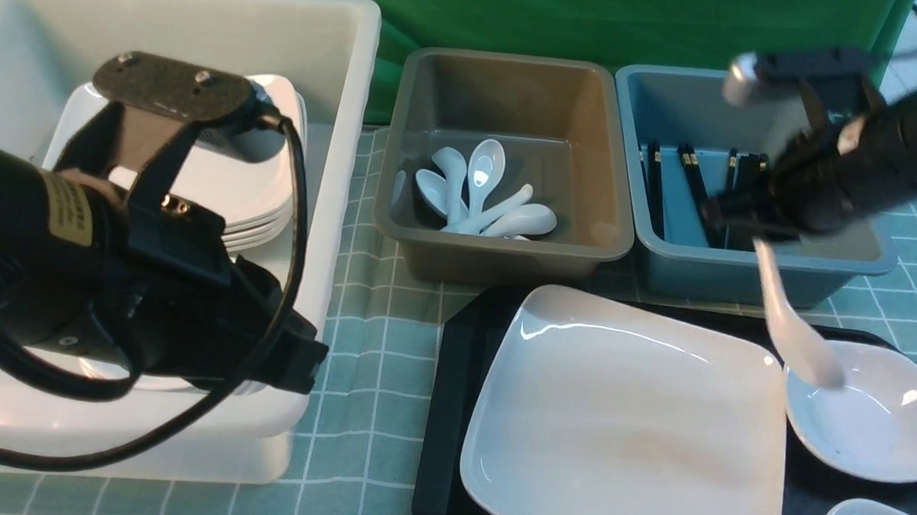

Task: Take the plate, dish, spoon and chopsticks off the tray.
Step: Use the right arm to put the soup spoon into the small storage box in the middle

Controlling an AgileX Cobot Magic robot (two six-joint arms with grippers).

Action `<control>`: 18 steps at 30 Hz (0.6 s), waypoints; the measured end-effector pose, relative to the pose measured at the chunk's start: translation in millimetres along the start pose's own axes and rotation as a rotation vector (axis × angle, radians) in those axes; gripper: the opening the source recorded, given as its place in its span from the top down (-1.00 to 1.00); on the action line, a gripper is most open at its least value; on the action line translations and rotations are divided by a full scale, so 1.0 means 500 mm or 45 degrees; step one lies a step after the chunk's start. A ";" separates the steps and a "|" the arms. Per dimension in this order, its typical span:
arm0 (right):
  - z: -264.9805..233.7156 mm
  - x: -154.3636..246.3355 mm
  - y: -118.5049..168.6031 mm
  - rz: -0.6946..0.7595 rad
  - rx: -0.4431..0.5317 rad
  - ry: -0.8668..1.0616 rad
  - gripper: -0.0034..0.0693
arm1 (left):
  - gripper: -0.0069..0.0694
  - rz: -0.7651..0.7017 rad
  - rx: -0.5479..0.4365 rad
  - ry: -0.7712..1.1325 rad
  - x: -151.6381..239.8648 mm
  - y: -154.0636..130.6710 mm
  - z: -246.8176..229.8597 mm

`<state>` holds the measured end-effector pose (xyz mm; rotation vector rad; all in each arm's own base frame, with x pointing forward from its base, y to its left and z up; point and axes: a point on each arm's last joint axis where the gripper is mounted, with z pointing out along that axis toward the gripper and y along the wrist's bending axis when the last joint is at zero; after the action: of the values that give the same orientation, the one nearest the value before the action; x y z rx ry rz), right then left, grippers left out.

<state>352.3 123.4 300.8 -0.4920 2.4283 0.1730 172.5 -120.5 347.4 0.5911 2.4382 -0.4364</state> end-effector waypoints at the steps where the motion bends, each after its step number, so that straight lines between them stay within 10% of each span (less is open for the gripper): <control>1: -0.004 -0.026 0.017 -0.027 -0.029 -0.047 0.71 | 0.79 -0.006 0.000 0.000 0.000 0.000 0.000; 12: 0.133 -0.204 0.100 -0.039 -0.136 -0.273 0.63 | 0.79 -0.077 -0.007 0.086 0.012 0.001 0.000; 18: 0.193 -0.210 0.104 0.014 -0.143 -0.234 -0.48 | 0.79 -0.100 -0.008 0.116 0.017 0.001 -0.001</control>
<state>463.1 226.8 290.8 -0.4901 2.2509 0.3461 166.5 -117.5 342.6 0.5241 2.5554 -0.4421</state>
